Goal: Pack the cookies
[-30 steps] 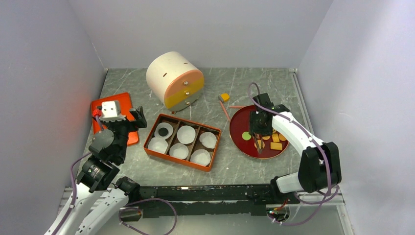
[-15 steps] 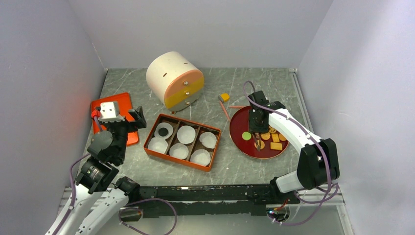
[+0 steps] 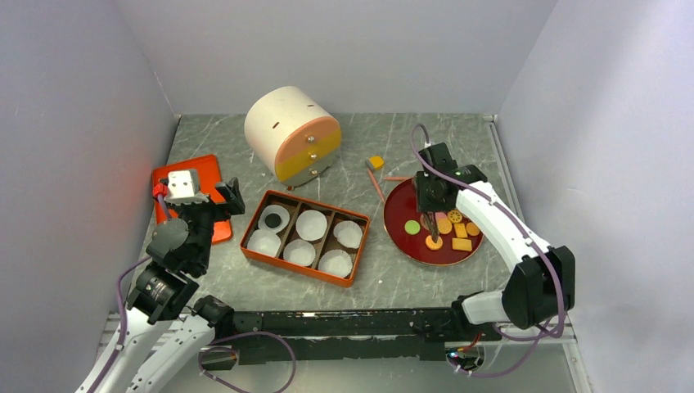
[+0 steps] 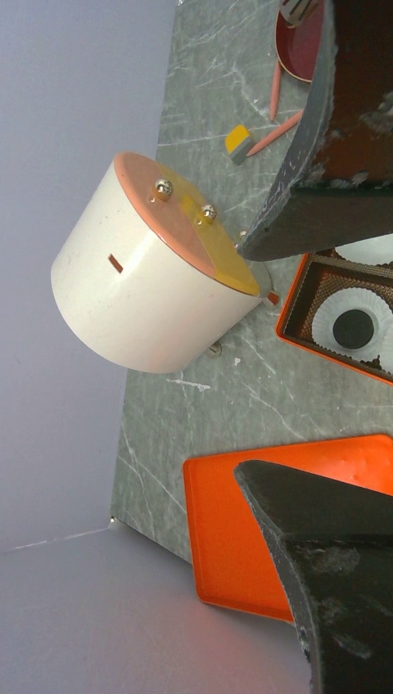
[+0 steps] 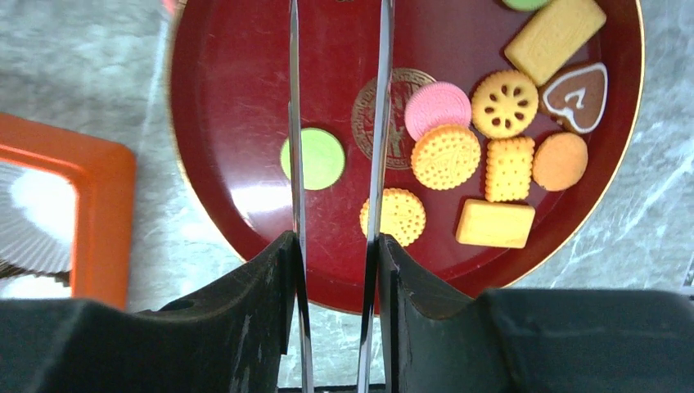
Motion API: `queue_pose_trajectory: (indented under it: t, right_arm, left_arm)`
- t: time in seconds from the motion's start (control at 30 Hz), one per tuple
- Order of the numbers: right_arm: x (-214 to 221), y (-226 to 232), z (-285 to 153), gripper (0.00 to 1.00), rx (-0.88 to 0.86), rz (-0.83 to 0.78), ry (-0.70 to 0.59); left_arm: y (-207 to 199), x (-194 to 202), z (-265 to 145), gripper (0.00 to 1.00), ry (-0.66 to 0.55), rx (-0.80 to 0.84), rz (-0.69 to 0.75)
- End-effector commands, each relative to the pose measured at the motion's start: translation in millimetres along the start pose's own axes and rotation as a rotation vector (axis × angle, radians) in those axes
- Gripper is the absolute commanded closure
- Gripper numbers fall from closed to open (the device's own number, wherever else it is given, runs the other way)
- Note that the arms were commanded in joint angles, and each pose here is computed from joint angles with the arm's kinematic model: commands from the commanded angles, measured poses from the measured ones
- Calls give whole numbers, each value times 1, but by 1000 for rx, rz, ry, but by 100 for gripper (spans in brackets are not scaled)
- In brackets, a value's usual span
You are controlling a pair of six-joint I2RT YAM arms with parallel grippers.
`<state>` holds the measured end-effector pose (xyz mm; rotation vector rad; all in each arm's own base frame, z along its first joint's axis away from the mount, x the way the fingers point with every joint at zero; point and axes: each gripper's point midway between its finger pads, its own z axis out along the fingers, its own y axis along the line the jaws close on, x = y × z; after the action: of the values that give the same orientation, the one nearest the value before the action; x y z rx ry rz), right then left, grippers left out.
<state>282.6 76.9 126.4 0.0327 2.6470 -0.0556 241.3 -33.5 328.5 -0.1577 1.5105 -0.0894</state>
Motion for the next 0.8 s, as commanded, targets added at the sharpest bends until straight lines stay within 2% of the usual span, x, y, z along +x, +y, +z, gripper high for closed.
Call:
queue_pose_trajectory:
  t: [0.0,0.47,0.77]
  right_arm:
    - [-36,20,-37,66,-90,-42,-153]
    - [-56,125,-83,66,-382,-228,-277]
    - [-29,196,-93,66,-532,-367,-235]
  left_arm:
    - [0,-2,1,4,-12,-6,-15]
    - [1,1,3,4,-1,-16,-5]
    - [0,1,4,4,1,-13,-3]
